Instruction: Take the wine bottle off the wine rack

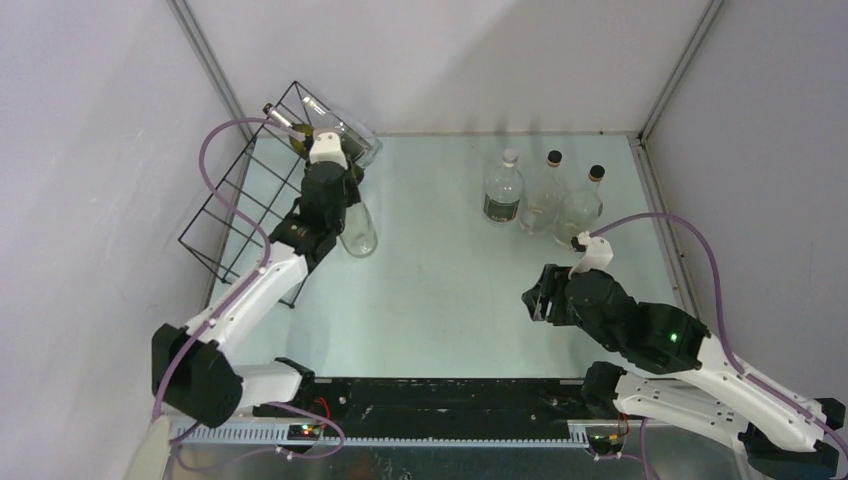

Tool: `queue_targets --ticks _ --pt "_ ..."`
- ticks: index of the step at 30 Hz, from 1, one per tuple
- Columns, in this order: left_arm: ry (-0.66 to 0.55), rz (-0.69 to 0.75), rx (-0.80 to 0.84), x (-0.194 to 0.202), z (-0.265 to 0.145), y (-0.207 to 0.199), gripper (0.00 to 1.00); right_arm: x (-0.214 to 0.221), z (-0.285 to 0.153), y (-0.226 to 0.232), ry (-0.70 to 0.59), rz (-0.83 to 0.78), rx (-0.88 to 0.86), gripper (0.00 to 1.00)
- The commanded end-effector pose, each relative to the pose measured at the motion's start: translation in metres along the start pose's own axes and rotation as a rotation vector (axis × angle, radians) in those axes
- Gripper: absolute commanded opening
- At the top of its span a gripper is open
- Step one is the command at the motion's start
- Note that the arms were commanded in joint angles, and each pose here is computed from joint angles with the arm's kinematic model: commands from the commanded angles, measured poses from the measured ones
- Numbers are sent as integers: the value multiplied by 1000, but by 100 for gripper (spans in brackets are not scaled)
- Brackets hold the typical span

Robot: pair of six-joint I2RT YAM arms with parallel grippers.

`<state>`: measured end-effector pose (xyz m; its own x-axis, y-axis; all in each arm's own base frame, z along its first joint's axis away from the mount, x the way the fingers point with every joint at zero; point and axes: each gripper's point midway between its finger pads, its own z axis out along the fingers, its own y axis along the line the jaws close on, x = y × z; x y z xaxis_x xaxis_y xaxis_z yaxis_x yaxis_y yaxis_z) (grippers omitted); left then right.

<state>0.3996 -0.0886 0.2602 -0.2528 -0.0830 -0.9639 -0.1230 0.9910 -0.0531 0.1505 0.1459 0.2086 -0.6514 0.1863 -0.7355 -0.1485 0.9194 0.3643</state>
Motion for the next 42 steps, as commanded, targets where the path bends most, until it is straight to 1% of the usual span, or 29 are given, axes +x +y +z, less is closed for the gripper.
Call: queue_targets --ticks 1,5,11,14,17,20,25,31,36,38,39,40,41,42 --pt "-226 -113 95 -73 -41 -21 0 -7 -4 -6 -44 36 15 61" --pt "-204 -106 215 -65 -67 -59 0 -12 -8 -9 -71 53 14 61" --pt "-168 -88 370 -49 -104 -117 0 -12 -8 -11 -73 54 24 62" --pt "-158 -60 421 -41 -118 -142 0 -11 -7 -10 -66 55 23 62" --pt "-154 0 468 -31 -137 -170 0 -10 -7 -11 -61 60 29 62" --pt "-145 17 512 -21 -153 -192 0 -10 -6 -9 -60 64 25 62" --pt "-116 5 575 -5 -174 -215 0 -11 -5 -2 -58 52 -2 62" --pt "-83 20 654 17 -208 -242 0 -11 0 1 -52 34 1 63" --pt "-46 4 653 39 -218 -249 1 -7 3 -1 -36 21 22 63" --pt "-34 -10 651 44 -218 -248 7 -6 4 0 -29 12 21 63" --pt "-30 -14 647 47 -218 -247 15 -5 4 1 -24 7 18 64" --pt "-31 -18 641 48 -217 -246 20 -4 4 1 -20 3 15 65" --pt "-26 -20 637 51 -217 -245 29 -4 4 2 -18 1 14 66" --pt "-26 -22 629 52 -216 -243 34 -3 4 2 -16 1 12 67"
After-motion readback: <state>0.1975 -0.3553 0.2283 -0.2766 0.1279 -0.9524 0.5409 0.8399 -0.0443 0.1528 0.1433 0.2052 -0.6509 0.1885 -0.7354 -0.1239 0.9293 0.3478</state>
